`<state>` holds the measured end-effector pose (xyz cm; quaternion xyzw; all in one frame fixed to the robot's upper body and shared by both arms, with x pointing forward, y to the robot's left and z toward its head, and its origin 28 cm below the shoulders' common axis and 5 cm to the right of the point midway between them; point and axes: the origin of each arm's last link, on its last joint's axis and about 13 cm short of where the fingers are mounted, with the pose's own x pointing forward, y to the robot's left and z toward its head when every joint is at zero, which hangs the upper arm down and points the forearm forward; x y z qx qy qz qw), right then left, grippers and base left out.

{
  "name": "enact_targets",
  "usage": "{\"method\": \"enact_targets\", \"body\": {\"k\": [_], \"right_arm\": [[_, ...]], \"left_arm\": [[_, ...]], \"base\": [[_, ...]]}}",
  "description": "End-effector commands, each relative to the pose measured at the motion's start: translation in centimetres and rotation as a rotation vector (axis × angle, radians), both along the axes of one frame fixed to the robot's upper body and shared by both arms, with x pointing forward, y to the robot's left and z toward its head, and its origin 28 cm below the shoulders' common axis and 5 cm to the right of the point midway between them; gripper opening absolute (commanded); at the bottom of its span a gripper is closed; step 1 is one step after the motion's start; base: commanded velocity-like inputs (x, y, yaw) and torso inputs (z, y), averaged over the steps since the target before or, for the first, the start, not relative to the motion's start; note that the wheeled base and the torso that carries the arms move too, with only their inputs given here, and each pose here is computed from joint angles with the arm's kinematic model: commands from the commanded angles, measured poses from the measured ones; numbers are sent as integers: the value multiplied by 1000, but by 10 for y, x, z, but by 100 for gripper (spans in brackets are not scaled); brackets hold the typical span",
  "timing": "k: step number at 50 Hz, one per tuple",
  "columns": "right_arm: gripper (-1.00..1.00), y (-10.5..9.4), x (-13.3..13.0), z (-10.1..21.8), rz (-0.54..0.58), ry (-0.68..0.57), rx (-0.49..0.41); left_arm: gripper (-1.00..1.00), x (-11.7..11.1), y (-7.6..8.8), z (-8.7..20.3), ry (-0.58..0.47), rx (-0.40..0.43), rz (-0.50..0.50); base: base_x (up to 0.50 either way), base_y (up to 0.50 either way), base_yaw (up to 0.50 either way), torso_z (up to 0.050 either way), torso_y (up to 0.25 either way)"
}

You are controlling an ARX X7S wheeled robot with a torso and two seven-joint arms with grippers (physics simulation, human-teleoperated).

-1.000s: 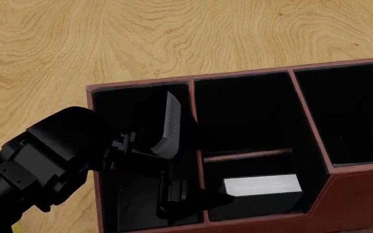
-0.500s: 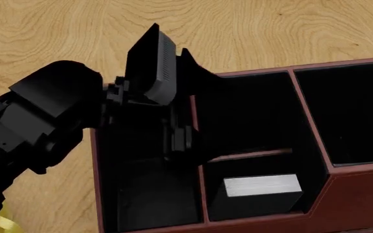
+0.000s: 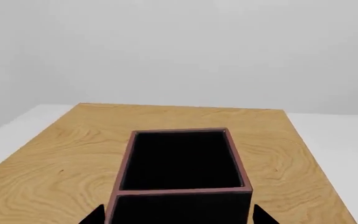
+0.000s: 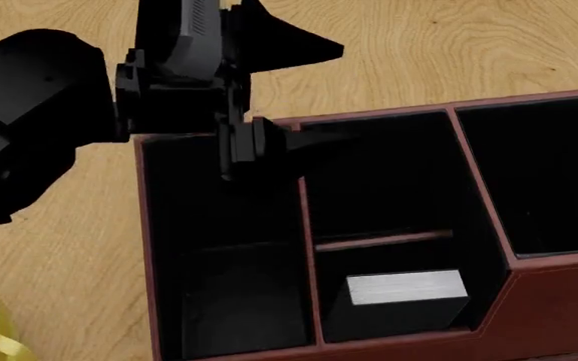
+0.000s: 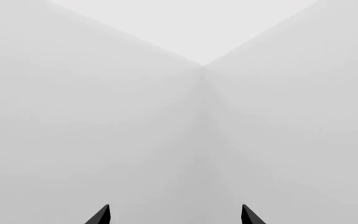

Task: Pick up the book and place it in the back compartment of the caddy.

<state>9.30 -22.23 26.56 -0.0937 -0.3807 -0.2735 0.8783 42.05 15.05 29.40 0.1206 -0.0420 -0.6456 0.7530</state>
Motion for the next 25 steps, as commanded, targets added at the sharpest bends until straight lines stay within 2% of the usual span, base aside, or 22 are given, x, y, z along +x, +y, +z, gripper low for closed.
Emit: {"method": "enact_targets", "body": {"k": [1, 25], "right_arm": [[100, 1, 0, 1, 5, -2, -1], [100, 8, 4, 7, 29, -4, -12]], "left_arm": [[100, -5, 14, 17, -33, -33, 35], [100, -16, 49, 36, -70, -105, 134]], "base": [[0, 0, 0, 0, 0], [0, 0, 0, 0, 0]]}}
